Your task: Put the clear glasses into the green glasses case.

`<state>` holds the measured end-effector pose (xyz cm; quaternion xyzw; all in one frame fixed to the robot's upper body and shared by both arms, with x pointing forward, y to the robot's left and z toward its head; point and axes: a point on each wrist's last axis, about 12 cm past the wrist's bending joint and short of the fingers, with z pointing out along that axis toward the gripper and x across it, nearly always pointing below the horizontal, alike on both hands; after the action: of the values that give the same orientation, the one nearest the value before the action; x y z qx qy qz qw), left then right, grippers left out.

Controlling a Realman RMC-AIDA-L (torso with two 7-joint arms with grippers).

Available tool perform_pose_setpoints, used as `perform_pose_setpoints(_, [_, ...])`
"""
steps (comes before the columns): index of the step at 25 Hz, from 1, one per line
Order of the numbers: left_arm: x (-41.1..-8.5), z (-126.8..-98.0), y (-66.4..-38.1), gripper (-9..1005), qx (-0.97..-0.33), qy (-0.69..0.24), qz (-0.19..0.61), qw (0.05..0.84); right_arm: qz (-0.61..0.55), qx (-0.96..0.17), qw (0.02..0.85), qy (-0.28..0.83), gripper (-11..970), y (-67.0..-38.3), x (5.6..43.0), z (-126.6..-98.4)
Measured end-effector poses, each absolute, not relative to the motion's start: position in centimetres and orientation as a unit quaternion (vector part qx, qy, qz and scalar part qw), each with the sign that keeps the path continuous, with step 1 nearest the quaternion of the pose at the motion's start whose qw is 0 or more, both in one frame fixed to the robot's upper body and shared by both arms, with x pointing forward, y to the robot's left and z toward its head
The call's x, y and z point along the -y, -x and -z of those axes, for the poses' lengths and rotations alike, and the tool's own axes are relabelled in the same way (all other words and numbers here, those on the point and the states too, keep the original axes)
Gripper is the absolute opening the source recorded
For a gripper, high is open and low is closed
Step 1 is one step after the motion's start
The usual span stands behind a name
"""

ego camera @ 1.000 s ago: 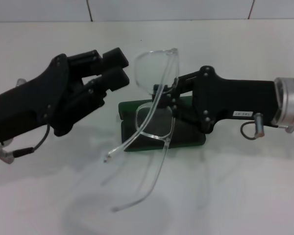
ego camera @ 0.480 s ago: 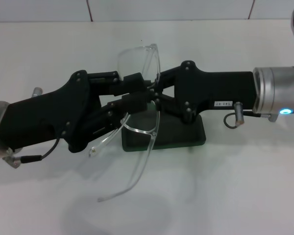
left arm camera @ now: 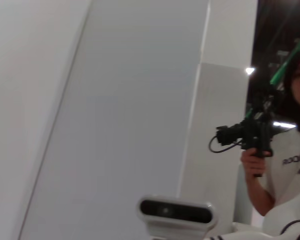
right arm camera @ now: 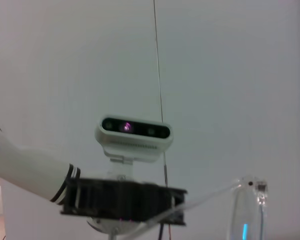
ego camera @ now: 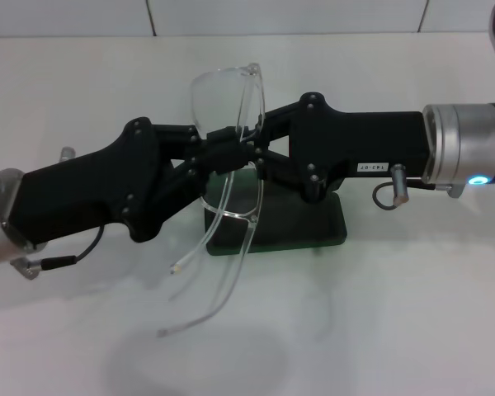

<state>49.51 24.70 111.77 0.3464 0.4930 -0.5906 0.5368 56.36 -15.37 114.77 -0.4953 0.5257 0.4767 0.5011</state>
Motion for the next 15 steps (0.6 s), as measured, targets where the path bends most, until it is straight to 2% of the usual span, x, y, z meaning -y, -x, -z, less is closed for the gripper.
perform_pose_setpoints(15, [-24.31,-110.88,-50.05,73,-0.525,-0.323,0.572,0.542,-0.486,-0.520,0.497,0.496,108,-56.01,15.17,-114.72])
